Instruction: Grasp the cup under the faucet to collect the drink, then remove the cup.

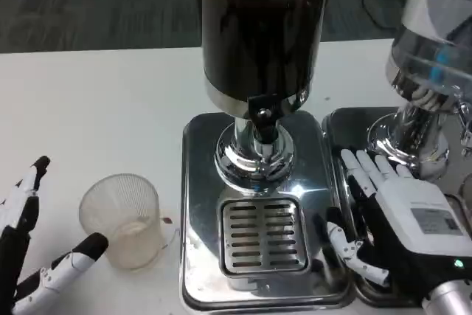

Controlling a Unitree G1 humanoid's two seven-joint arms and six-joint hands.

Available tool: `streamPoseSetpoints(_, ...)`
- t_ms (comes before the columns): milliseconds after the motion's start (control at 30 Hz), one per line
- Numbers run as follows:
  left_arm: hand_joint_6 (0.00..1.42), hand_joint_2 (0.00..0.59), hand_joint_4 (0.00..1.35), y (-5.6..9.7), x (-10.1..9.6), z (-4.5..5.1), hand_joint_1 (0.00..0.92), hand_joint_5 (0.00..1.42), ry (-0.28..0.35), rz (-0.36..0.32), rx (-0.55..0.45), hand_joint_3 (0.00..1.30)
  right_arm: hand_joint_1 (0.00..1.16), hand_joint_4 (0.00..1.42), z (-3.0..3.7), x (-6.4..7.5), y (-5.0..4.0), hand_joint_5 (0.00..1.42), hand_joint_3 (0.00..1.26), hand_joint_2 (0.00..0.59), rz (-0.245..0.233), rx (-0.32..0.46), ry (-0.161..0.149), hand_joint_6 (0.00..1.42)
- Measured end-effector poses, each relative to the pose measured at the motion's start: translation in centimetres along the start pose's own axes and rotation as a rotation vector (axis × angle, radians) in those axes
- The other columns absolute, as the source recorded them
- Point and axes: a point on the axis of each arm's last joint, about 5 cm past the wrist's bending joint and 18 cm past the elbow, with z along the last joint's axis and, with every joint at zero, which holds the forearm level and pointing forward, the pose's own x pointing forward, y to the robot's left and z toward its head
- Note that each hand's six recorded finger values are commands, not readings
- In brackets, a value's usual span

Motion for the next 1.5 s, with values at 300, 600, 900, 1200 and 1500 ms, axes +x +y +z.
streamPoseSetpoints(300,0.00,0.000,0.00,-1.1,0.3,-1.25,0.000,0.00,0.047,-0.060,0.040,0.00,0.31,0.00,-0.06,0.0,0.47,0.00,0.00,0.511,0.004,-0.004,0.003,0.00)
streamPoseSetpoints(600,0.00,0.000,0.00,-0.9,1.7,-2.31,0.000,0.00,0.035,-0.093,0.038,0.00,0.30,0.00,0.55,0.0,1.21,0.00,0.01,0.509,-0.010,-0.004,0.015,0.00)
streamPoseSetpoints(900,0.00,0.000,0.00,-0.7,2.8,-2.43,0.000,0.00,-0.039,-0.142,0.073,0.00,0.30,0.00,1.19,0.6,1.73,0.00,0.01,0.509,-0.016,0.009,0.013,0.00)
streamPoseSetpoints(1200,0.00,0.000,0.00,-0.9,2.9,-2.32,0.014,0.00,-0.049,-0.225,0.086,0.00,0.30,0.00,1.39,0.7,2.03,0.00,0.01,0.509,-0.006,0.013,0.017,0.00)
streamPoseSetpoints(1500,0.00,0.021,0.00,-0.9,4.2,-2.07,0.135,0.00,-0.058,-0.243,0.072,0.00,0.30,0.00,1.41,0.7,1.99,0.00,0.02,0.499,-0.017,0.013,0.032,0.00)
